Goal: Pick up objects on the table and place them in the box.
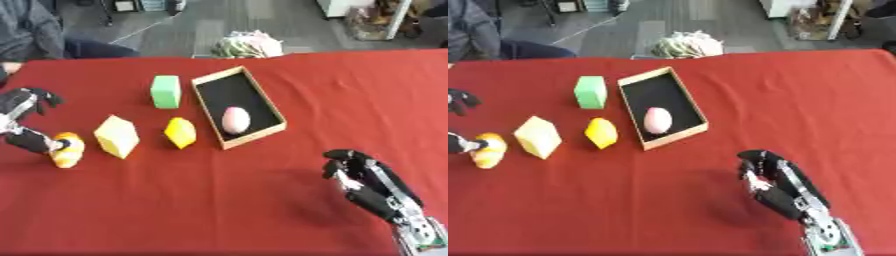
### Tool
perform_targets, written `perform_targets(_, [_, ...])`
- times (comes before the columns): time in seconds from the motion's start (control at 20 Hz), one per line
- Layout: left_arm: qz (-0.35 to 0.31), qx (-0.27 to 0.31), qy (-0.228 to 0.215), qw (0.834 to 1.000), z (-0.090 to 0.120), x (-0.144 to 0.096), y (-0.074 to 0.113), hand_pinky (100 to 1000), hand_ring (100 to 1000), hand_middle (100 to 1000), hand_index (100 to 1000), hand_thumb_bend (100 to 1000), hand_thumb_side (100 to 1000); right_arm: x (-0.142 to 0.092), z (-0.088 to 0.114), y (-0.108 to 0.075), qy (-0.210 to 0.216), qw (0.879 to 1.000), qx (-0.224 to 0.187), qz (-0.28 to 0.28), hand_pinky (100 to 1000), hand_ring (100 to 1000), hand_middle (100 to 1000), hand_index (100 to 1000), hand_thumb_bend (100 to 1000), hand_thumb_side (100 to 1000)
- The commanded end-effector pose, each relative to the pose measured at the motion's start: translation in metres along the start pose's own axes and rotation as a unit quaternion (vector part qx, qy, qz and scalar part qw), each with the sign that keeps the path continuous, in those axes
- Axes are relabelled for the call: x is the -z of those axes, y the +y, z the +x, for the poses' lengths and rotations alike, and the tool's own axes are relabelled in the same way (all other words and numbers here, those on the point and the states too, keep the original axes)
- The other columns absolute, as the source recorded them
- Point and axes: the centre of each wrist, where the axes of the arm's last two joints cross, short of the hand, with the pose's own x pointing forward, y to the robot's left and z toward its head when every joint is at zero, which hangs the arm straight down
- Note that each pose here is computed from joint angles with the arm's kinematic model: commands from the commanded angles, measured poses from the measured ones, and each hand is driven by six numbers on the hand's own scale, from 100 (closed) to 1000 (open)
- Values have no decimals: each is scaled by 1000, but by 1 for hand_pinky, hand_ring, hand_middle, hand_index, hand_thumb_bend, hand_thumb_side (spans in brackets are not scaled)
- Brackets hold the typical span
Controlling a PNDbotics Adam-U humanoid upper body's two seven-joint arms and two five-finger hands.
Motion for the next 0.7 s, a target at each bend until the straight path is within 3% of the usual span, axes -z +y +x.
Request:
perform_targets(0.05, [-21,14,14,1000,-17,3,11,804,698,705,818,583,100,1,4,-4,-8,1000,-5,-1,719,588,556,747,100,397])
perform_targets(0.35, [-83,10,14,996,-28,12,3,801,694,700,812,577,100,1,3,-4,-7,1000,-4,-2,719,587,556,747,100,397])
perform_targets(0.7, [-118,-15,7,993,-20,16,5,785,665,673,781,531,100,1,3,-3,-7,1000,-3,-2,719,587,556,747,100,399])
